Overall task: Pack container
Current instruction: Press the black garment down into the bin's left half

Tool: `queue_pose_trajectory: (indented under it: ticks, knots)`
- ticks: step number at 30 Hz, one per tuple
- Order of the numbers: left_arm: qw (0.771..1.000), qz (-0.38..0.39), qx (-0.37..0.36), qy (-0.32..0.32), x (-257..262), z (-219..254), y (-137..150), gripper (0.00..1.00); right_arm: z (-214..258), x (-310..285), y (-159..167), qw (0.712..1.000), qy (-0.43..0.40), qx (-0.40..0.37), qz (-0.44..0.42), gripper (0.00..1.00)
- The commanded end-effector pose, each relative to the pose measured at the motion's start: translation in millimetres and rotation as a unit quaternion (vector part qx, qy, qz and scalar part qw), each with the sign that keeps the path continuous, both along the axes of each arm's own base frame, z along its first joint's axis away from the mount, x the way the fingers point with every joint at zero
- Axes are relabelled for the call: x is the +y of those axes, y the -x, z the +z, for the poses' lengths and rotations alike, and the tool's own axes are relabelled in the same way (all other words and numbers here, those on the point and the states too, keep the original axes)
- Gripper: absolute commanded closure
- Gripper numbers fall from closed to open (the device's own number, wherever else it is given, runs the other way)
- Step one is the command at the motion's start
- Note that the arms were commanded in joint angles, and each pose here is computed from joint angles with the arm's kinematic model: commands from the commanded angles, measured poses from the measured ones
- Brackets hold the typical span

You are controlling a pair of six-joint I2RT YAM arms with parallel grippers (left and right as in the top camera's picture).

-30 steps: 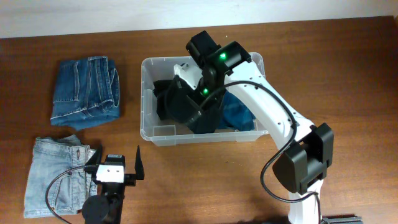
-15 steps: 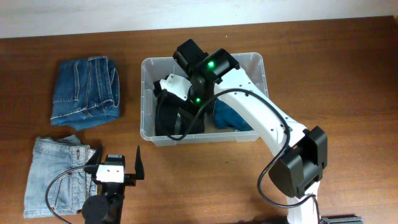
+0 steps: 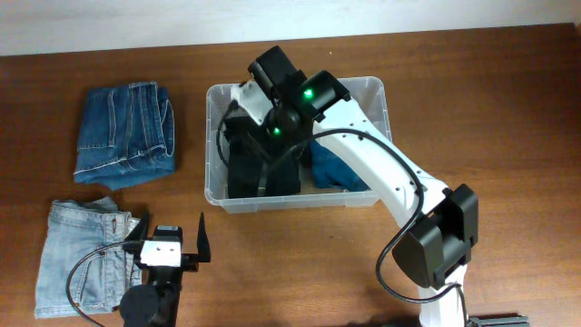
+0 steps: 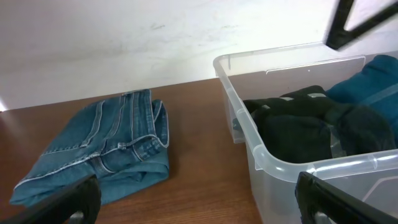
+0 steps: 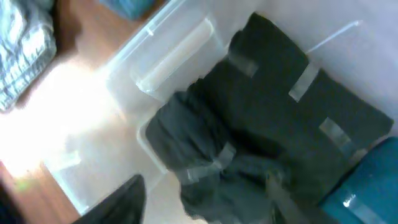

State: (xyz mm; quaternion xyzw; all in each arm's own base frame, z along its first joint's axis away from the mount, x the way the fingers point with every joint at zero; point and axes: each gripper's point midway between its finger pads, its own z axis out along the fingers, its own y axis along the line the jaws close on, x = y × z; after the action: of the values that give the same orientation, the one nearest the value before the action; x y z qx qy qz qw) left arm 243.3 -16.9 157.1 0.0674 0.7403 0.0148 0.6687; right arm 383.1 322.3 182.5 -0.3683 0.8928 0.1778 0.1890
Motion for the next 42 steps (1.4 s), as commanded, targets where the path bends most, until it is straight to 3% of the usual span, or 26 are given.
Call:
queue_pose_trajectory:
  ticks: [1,6,9,15,29,34,42]
  knots:
    - [1.0,-0.003,-0.002,-0.007,-0.8,-0.9,0.0,0.01,-12.1,-0.4,-22.3,0.994,0.001,0.01,-0.112,0.64]
    - [1.0,-0.003,-0.002,-0.007,-0.7,-0.9,0.0,0.01,-45.4,-2.4,-31.5,0.983,0.017,0.042,-0.175,0.89]
    - [1.0,-0.003,-0.002,-0.007,-0.7,-0.9,0.0,0.01,-64.5,-1.1,-30.7,0.978,0.025,0.066,-0.197,0.96]
    - [1.0,-0.003,-0.002,-0.007,-0.7,-0.9,0.0,0.01,-94.1,4.5,-23.8,0.972,0.042,0.098,-0.208,0.96]
    - [1.0,-0.003,-0.002,-0.007,-0.7,-0.9,0.0,0.01,-123.8,22.0,26.7,0.971,0.088,0.144,-0.167,0.96]
    - [1.0,-0.003,-0.002,-0.007,-0.7,-0.9,0.0,0.01,-120.7,24.7,20.4,0.973,0.078,0.134,-0.169,0.96]
    - [1.0,-0.003,-0.002,-0.007,-0.7,-0.9,0.0,0.01,-75.3,23.6,-9.4,0.976,0.04,0.106,-0.186,0.96]
